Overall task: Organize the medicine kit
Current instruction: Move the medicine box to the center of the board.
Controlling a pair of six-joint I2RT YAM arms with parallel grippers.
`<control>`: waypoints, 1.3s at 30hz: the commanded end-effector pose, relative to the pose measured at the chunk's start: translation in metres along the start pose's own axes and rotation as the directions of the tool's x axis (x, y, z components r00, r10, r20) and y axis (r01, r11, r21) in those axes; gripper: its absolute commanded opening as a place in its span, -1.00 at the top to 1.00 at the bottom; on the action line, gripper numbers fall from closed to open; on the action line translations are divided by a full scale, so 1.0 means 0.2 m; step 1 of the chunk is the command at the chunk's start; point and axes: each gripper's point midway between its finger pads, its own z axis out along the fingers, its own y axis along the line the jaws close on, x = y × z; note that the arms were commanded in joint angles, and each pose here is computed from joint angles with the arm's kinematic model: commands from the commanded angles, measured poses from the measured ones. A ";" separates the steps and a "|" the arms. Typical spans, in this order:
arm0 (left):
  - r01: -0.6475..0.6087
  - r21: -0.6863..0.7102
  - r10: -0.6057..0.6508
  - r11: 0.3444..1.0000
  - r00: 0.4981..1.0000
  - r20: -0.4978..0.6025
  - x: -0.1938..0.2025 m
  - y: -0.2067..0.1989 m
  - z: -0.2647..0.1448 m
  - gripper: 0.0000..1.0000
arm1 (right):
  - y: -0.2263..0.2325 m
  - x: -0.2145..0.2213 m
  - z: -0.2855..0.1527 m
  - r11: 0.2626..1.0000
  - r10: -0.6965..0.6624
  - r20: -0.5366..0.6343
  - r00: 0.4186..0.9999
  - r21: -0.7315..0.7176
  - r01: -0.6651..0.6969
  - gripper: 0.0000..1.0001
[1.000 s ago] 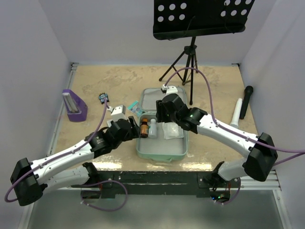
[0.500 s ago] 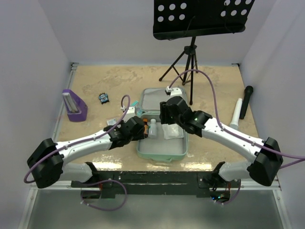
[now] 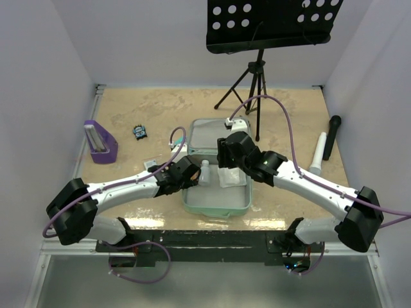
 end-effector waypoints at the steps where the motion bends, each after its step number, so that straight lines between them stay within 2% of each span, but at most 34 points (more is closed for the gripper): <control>1: -0.030 -0.081 0.031 0.996 1.000 0.004 -0.01 0.10 -0.01 0.75 | 0.01 -0.07 -0.02 1.000 0.002 0.056 0.998 -0.009 -0.001 -0.05; 13: -0.007 -0.191 0.011 0.982 1.000 0.016 0.01 0.31 -0.10 0.83 | -0.08 -0.04 0.03 0.996 0.039 0.067 0.997 0.072 -0.044 -0.05; 23: 0.002 -0.279 0.002 0.960 1.000 0.014 0.02 0.48 -0.18 0.77 | -0.29 -0.03 0.12 0.975 0.180 0.095 0.979 0.113 -0.191 -0.05; 26: 0.022 -0.322 -0.022 0.947 1.000 0.005 0.04 0.54 -0.19 0.62 | -0.33 -0.04 0.16 0.965 0.210 0.118 0.971 0.133 -0.225 -0.05; 31: 0.054 -0.326 -0.060 0.944 0.998 -0.007 0.07 0.56 -0.18 0.59 | -0.41 -0.03 0.28 0.948 0.256 0.128 0.958 0.163 -0.275 -0.05; 35: 0.045 -0.319 -0.053 0.947 0.999 -0.015 0.06 0.54 -0.17 0.48 | -0.43 -0.01 0.39 0.954 0.208 0.108 0.972 0.195 -0.226 -0.06; 39: 0.054 -0.289 -0.055 0.956 0.998 0.004 0.04 0.52 -0.17 0.24 | -0.44 -0.01 0.50 0.953 0.162 0.066 0.985 0.249 -0.173 -0.11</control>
